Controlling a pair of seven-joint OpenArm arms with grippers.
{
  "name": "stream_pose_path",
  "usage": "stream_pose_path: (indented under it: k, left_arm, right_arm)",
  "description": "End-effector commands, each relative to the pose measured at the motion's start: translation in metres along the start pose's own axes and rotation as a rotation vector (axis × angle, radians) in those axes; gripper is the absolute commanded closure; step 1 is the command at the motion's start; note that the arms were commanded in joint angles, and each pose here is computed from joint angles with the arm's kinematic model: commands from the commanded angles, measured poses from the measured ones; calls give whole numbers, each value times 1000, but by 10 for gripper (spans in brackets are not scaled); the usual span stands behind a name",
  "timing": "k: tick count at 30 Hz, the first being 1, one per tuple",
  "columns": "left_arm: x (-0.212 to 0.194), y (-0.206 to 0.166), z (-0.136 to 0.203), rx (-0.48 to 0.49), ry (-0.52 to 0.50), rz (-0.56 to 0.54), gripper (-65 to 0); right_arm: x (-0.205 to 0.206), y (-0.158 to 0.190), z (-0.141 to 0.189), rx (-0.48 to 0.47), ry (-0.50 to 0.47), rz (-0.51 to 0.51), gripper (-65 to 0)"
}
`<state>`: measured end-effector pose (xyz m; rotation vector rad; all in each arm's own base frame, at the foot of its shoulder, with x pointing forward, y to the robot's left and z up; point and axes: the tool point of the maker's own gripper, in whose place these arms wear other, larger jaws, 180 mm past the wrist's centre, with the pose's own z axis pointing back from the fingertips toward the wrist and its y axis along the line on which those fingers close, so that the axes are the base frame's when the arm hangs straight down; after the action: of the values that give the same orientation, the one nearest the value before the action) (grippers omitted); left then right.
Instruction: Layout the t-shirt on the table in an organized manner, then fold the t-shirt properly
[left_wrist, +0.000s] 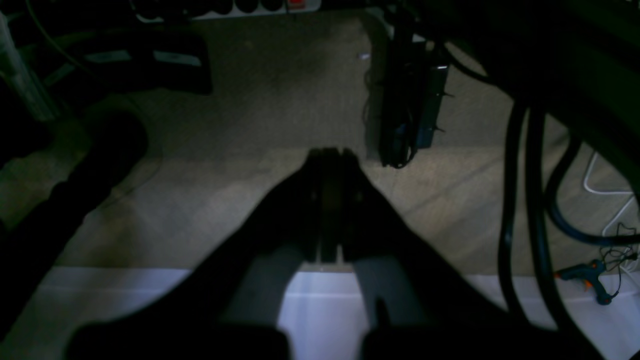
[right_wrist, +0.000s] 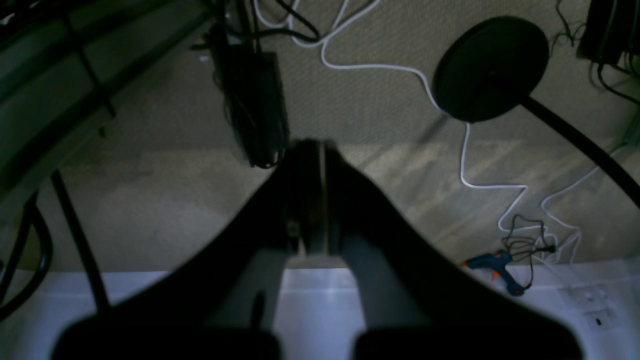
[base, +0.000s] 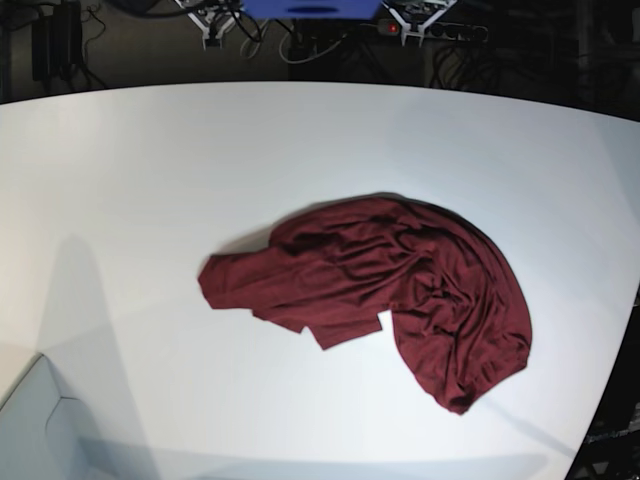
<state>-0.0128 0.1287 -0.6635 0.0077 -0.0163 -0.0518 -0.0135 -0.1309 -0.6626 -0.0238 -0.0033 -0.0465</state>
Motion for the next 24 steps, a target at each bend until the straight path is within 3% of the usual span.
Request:
stream_pose_path:
  k: [1,24]
  left_arm:
    - [-4,3,0,9,5,-4,-1]
    - [13,12,0,23,-21,-8,-4]
  right_arm:
    - [-9,1,0,10,13,7,0]
    - [-11,1,1,10,7,8,0]
